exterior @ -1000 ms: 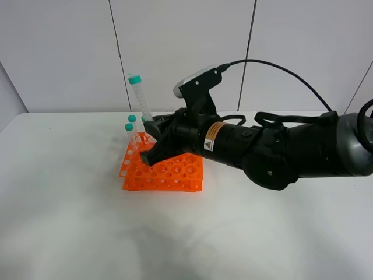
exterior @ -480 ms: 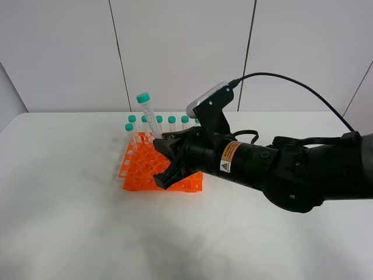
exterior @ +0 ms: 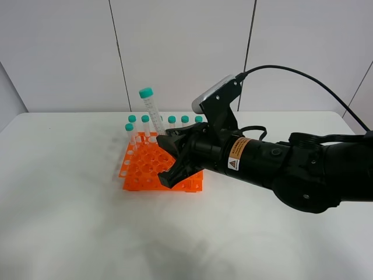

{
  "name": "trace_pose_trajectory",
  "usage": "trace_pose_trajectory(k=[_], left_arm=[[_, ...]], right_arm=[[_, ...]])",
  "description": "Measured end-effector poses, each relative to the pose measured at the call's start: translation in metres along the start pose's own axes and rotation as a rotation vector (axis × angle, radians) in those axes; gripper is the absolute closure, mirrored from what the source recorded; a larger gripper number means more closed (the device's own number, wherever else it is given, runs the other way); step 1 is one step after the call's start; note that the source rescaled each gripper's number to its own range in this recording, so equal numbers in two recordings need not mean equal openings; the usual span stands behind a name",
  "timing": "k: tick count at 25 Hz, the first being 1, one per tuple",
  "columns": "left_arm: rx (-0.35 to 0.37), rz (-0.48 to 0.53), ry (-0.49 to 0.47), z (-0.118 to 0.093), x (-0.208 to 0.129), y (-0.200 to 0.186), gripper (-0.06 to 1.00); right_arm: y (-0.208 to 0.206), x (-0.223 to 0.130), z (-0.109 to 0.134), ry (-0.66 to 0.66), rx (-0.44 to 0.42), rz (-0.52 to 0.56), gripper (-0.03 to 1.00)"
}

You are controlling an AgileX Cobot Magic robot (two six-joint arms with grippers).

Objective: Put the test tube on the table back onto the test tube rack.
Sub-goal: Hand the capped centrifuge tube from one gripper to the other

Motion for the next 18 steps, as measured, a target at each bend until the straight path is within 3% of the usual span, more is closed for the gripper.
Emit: trace_pose_trajectory(k=[18], left_arm=[[-0.004,-0.001,-0.002,-0.0004,0.0002,0.0000,-0.06]], right_arm=[[-0.0017,-0.0038,0.0019,-0.029,0.015,0.003,0.96]])
Point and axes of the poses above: a point on each arm's last joint axis where the gripper is mounted, y pointing out along that axis toward the gripper, z along the wrist's bending axis when the last joint is at zero, x = y × z, the point moved 3 cm from there along y, pointing out along that axis toward the gripper, and after that the axes turned 7 degrees about y, right-handed, at the moved point
